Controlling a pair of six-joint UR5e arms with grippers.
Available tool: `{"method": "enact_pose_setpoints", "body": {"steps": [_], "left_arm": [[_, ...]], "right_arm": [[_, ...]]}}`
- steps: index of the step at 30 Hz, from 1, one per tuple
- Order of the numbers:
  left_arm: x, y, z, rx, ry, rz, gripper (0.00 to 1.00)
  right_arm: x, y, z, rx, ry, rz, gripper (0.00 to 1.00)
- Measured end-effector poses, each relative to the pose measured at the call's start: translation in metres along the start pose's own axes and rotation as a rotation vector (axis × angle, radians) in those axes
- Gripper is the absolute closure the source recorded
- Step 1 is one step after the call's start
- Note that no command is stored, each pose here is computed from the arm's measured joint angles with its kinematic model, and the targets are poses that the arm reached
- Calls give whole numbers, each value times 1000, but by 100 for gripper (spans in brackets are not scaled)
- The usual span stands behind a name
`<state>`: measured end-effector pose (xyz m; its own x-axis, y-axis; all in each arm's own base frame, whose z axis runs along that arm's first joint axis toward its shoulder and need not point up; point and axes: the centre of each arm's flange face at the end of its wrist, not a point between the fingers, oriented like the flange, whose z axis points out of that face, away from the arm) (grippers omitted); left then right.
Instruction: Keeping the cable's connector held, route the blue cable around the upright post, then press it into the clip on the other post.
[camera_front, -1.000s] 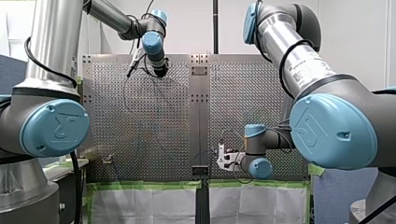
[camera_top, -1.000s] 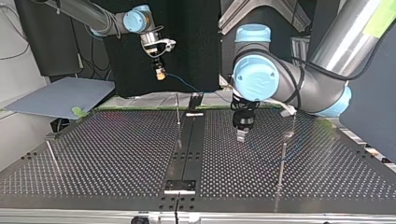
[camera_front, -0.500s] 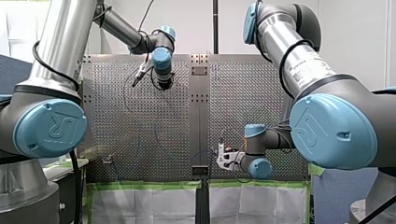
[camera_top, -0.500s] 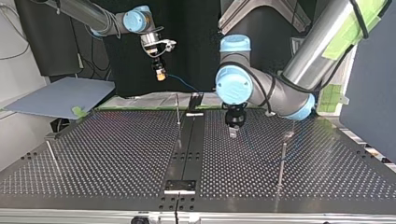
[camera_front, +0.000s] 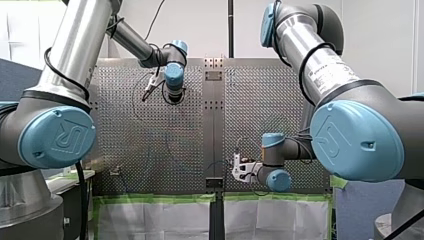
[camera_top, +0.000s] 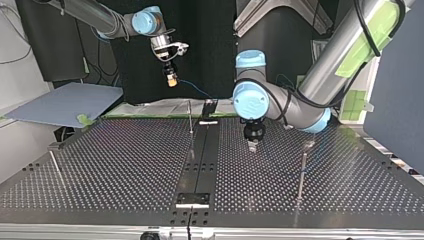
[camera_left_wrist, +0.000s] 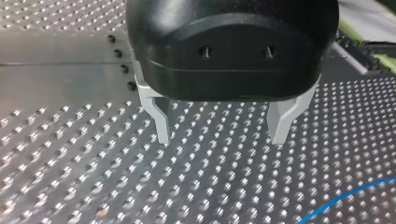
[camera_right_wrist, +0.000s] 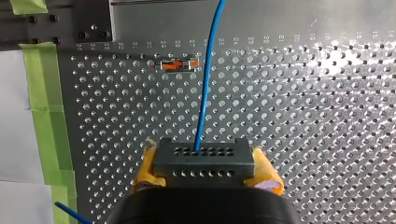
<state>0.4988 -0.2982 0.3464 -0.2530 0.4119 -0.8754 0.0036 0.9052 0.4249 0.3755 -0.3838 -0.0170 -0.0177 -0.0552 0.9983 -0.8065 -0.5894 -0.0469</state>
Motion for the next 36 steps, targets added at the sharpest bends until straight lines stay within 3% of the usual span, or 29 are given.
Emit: {"method": "enact_pose_setpoints", "body": {"steps": [9, 20, 36], "left_arm": [[-12, 9, 21, -27, -22, -21, 1], [2, 17, 46, -72, 16, -3, 1], [8, 36, 58, -109, 33, 9, 1]], "right_arm": [[1, 0, 1, 2, 8, 1, 100], [1, 0, 1, 2, 10, 1, 100], [1, -1, 1, 11, 14, 2, 100]]}}
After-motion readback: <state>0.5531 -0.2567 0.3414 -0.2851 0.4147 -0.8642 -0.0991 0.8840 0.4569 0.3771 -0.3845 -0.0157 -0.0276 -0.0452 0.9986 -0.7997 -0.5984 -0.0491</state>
